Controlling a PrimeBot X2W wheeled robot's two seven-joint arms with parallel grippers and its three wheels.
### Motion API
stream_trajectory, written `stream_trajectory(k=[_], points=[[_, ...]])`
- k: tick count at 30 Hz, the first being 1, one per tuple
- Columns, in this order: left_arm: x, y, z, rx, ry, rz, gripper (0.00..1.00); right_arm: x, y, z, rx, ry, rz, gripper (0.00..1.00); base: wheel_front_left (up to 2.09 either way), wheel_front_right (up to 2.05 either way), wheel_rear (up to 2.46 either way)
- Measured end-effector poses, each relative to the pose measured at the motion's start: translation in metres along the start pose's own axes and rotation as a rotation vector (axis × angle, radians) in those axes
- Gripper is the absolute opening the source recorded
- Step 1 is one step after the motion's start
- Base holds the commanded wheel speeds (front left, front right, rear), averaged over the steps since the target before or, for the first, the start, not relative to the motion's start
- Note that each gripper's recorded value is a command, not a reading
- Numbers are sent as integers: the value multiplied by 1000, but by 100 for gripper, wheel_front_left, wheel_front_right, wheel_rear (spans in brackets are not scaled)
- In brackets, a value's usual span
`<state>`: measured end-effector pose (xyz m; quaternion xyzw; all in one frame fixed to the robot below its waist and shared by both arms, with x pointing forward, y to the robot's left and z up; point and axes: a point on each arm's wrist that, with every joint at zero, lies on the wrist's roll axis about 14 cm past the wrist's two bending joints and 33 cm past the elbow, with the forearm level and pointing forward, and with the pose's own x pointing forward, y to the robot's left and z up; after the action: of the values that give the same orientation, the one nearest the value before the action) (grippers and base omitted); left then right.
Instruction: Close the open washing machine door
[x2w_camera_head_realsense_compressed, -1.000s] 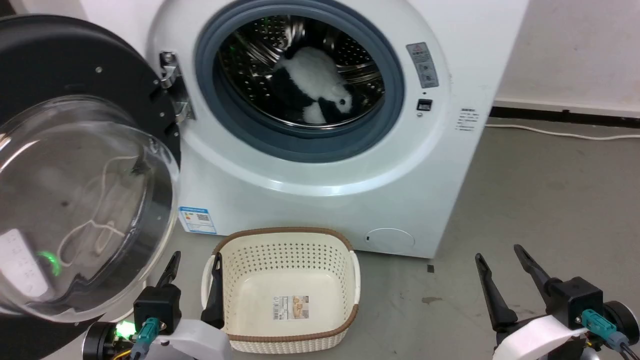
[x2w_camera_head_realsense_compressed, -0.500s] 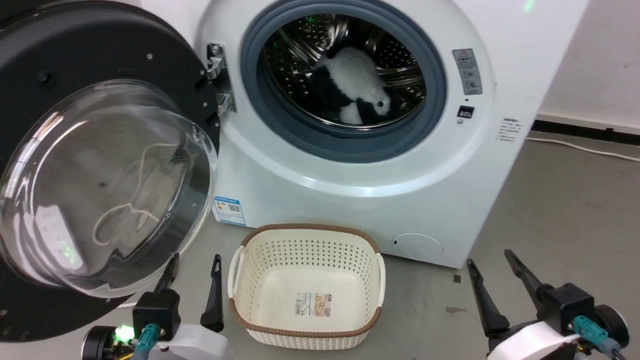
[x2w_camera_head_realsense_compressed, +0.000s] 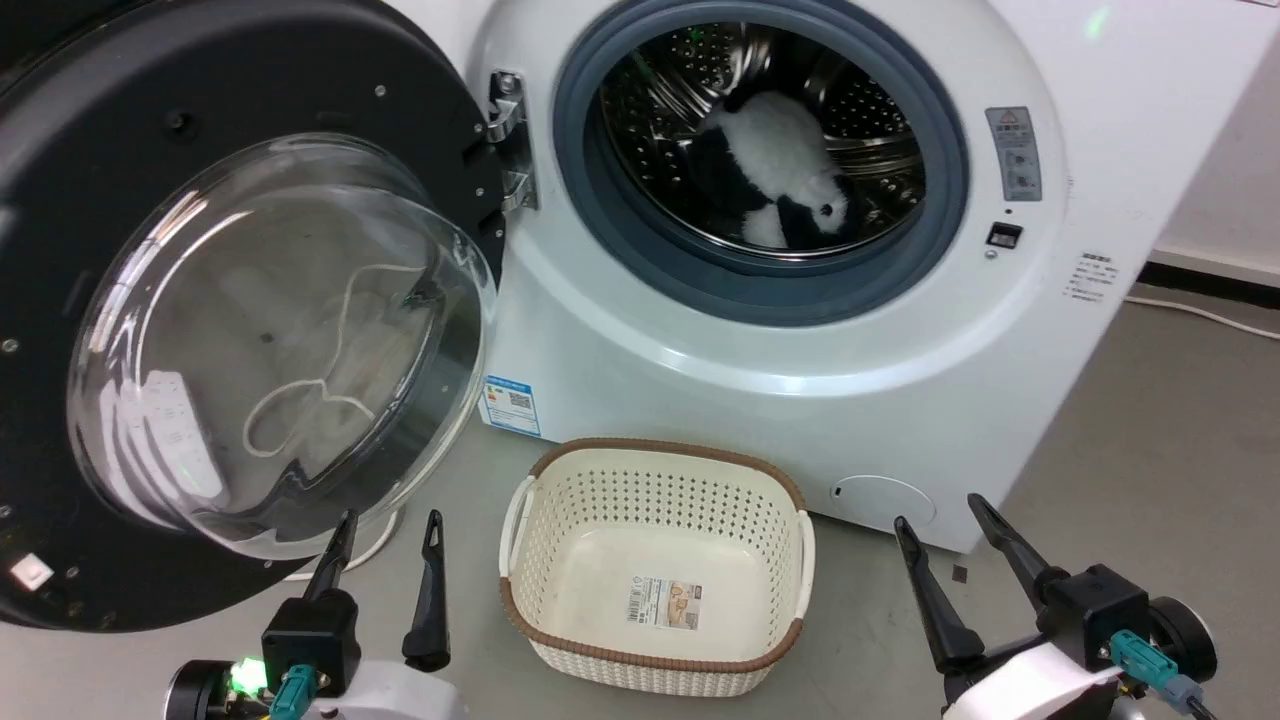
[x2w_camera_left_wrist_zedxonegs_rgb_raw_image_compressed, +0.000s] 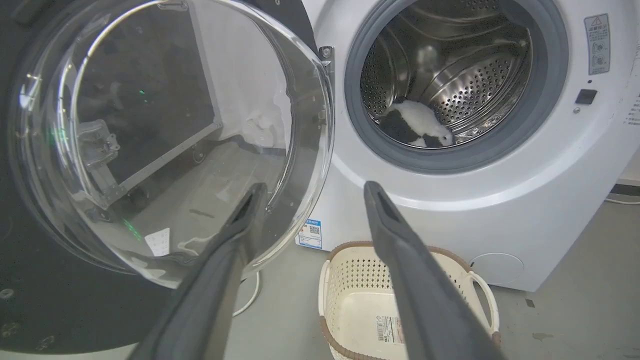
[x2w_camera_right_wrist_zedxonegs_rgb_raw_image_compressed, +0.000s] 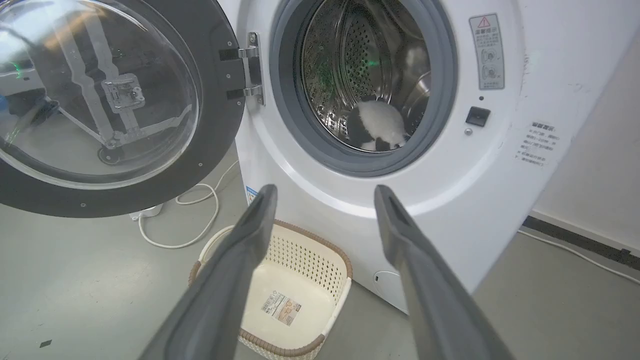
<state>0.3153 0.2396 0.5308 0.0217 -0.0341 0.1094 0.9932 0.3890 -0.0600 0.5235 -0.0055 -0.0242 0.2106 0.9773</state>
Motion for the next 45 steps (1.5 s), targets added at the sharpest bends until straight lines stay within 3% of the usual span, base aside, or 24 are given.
stream_trajectory(k=[22, 23, 24, 25, 34, 41, 45], points=[[-23, 32, 6, -1, -42, 106, 100, 12, 40, -2, 18, -19, 123, 100, 0, 0, 0], [-24, 34, 6, -1, -46, 112, 17, 12, 42, -3, 19, -19, 129, 100, 0, 0, 0], [-25, 36, 8, -5, -53, 120, 17, 13, 43, -3, 19, -22, 134, 100, 0, 0, 0], [-26, 40, 11, -14, -62, 133, 0, 13, 45, -3, 20, -21, 139, 100, 0, 0, 0], [-33, 84, 58, -43, -221, 258, 0, 21, 49, -9, 36, -17, 154, 100, 0, 0, 0], [-32, 129, 111, -144, -419, 355, 0, 24, 60, -17, 52, -7, 191, 100, 0, 0, 0], [-25, 160, 134, -149, -501, 396, 0, 23, 66, -26, 69, 13, 210, 100, 0, 0, 0]])
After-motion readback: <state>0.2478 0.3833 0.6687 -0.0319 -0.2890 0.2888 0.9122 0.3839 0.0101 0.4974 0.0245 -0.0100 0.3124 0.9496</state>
